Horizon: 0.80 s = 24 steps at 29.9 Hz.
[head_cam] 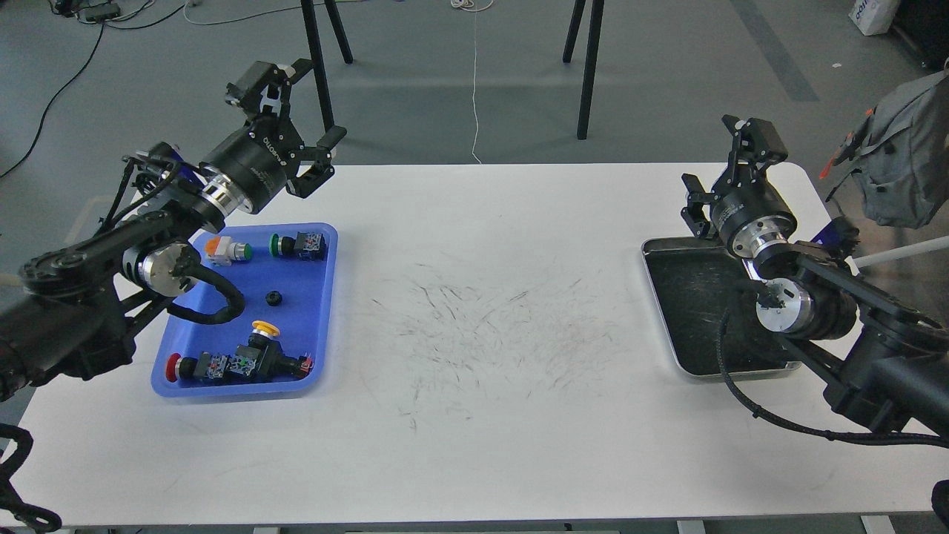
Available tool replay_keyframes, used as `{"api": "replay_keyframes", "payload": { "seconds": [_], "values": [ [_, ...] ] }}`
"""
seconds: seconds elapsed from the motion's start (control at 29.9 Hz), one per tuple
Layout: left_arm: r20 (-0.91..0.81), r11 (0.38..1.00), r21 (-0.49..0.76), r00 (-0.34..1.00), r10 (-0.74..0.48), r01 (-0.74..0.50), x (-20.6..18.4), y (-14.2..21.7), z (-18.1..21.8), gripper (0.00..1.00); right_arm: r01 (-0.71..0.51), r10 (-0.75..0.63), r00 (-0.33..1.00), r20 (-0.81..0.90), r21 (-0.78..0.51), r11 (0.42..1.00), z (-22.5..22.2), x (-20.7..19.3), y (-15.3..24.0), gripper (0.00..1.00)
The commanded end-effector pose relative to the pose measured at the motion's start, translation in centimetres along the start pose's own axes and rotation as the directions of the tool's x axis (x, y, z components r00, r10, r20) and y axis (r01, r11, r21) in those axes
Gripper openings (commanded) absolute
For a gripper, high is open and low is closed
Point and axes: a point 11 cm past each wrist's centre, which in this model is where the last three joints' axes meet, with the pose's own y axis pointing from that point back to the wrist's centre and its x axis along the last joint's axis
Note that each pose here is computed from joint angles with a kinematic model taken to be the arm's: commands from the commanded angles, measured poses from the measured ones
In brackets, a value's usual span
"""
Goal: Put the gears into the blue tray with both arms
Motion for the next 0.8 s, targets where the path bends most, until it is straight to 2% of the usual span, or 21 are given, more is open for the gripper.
{"api": "replay_keyframes", "payload": {
  "seconds": [0.0, 0.2, 0.4, 0.6, 0.77],
  "values": [
    [-0.005, 1.0, -0.005, 1.0, -0.004, 0.004, -0.5, -0.5, -0.1, 1.0, -0.006, 0.006, 1.0, 0.011, 0.003, 1.0, 0.0, -0.3, -0.2, 0.99],
    [-0.028, 1.0, -0.011, 1.0, -0.001, 0.001, -1.4, -1.2, -0.7, 1.0, -0.001, 0.001, 1.0, 0.029, 0.009, 1.0, 0.0, -0.6, -0.3, 0.99],
    [-0.004, 0.996, 0.006, 0.996, 0.092, -0.091, -0.2, -1.6, -2.2, 1.0, -0.006, 0.005, 1.0, 0.021, 0.03, 1.0, -1.0, -0.7, -0.8, 0.99],
    [-0.026, 0.996, 0.012, 0.996, 0.089, -0.089, -0.9, -1.8, -3.0, 1.0, 0.003, -0.004, 1.0, 0.018, 0.063, 0.998, -2.2, -1.2, -1.3, 0.99],
    [-0.014, 0.993, 0.022, 0.993, 0.118, -0.118, 0.1, -1.1, -3.2, 1.0, 0.014, -0.015, 1.0, 0.007, 0.07, 0.997, -2.6, -1.6, -1.5, 0.99]
  ]
}}
